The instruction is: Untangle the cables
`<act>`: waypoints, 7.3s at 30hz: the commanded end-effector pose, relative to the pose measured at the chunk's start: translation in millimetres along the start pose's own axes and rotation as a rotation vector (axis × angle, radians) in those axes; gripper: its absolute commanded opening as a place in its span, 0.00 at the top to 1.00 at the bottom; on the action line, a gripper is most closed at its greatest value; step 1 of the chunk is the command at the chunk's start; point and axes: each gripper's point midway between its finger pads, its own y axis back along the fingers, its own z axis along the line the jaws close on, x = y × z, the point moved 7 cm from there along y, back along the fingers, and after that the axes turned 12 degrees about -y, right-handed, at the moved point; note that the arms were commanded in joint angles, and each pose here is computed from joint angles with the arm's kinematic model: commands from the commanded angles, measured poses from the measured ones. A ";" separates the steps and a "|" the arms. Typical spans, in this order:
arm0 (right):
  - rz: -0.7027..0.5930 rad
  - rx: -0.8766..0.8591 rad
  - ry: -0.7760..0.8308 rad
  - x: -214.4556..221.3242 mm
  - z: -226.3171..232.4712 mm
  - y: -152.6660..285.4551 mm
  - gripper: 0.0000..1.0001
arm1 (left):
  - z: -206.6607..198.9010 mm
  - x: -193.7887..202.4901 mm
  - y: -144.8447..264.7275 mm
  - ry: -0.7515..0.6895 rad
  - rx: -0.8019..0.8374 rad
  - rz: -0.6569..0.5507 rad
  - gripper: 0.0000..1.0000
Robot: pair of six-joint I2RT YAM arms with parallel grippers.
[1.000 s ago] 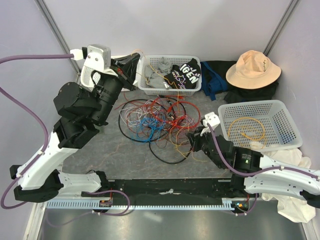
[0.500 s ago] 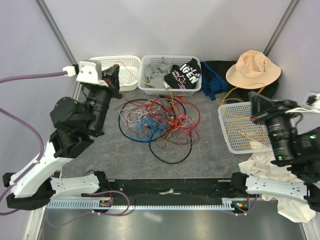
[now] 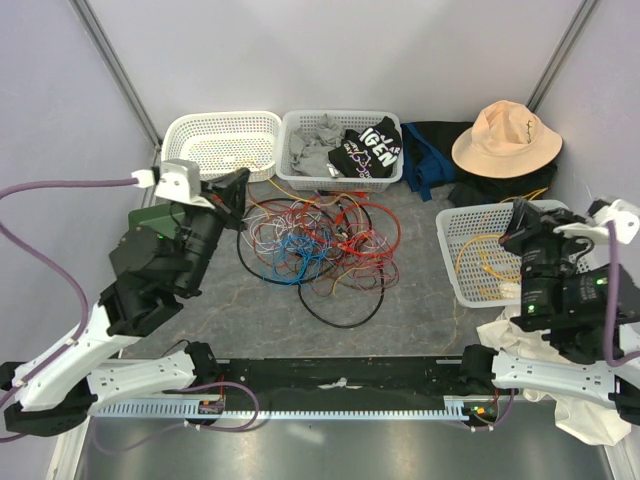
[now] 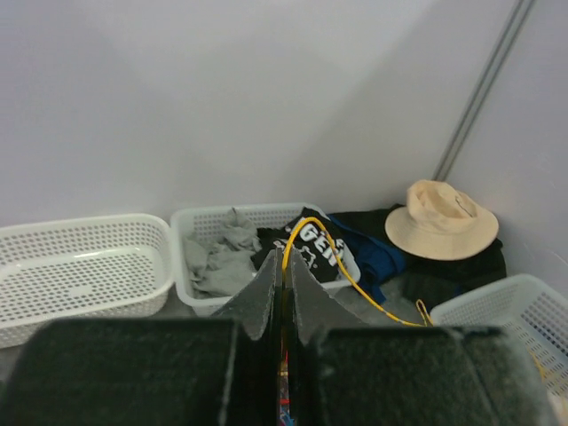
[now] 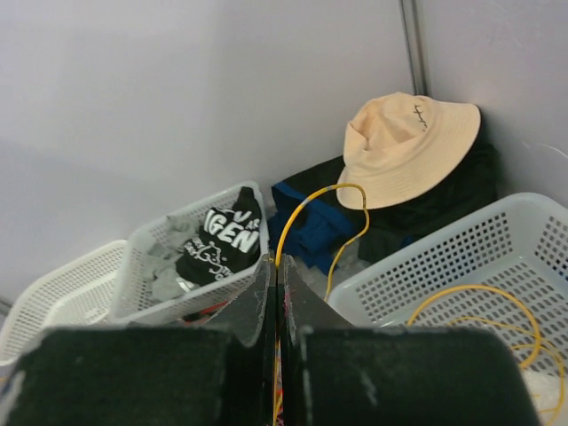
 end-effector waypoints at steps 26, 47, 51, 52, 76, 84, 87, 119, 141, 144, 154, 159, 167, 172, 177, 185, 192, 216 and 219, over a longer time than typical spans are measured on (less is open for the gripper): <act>0.199 0.168 0.124 116.9 -5.7 -148.7 1.00 | -33.5 73.1 22.5 0.168 0.188 0.189 0.98; -0.220 0.444 -0.011 27.8 -81.3 -104.7 1.00 | -40.4 76.9 26.2 0.185 0.250 0.196 0.98; -0.342 0.273 -0.124 5.0 -69.8 -81.2 1.00 | -39.7 77.9 26.1 0.184 0.242 0.196 0.98; -0.373 0.253 -0.144 -6.6 -63.8 -77.2 1.00 | -40.1 77.6 25.9 0.186 0.244 0.196 0.98; -0.210 0.512 0.013 61.9 -110.1 -120.3 1.00 | -41.2 79.7 28.5 0.191 0.262 0.203 0.98; -0.042 0.515 -0.057 120.5 -139.9 -130.8 0.63 | -44.6 84.7 26.6 0.186 0.264 0.221 0.98; 0.020 0.452 -0.096 123.3 -129.5 -128.9 0.32 | -45.5 83.7 24.8 0.186 0.261 0.221 0.98; 0.657 -0.617 0.130 244.4 24.1 -19.9 0.14 | -67.0 34.3 -19.0 0.129 0.263 0.199 0.98; 0.324 -0.279 0.139 154.7 47.1 -57.3 1.00 | -45.4 55.1 -2.4 0.118 0.155 0.252 0.01; 0.249 -0.221 0.180 114.9 55.1 -60.9 1.00 | -43.3 60.8 0.3 0.125 0.135 0.273 0.00; -0.003 0.145 0.231 26.5 26.4 -107.8 1.00 | -35.2 78.4 29.3 0.232 0.182 0.286 0.00; 0.025 0.301 0.235 24.2 -7.4 -137.4 1.00 | -38.3 92.1 41.8 0.286 0.234 0.302 0.00; -0.084 0.506 0.112 19.8 -72.2 -118.9 1.00 | -40.2 112.2 51.7 0.319 0.253 0.320 0.00; -0.213 0.565 0.093 -7.1 -81.6 -90.5 1.00 | -44.1 113.0 53.5 0.342 0.284 0.321 0.00; -0.289 0.621 0.106 -23.8 -86.0 -74.4 1.00 | -46.1 112.9 55.8 0.357 0.305 0.325 0.00; -0.222 0.732 0.202 20.2 -123.0 -82.4 1.00 | -48.8 118.3 59.9 0.372 0.329 0.345 0.00; -0.188 0.798 0.128 50.2 -153.9 -101.1 1.00 | -48.8 123.8 63.1 0.385 0.327 0.361 0.00; -0.031 0.573 -0.167 83.9 -141.4 -124.9 0.16 | -59.5 143.6 60.1 0.389 0.323 0.429 0.00; -0.027 0.529 -0.170 78.9 -128.5 -118.3 0.04 | -64.6 145.0 55.2 0.385 0.325 0.445 0.00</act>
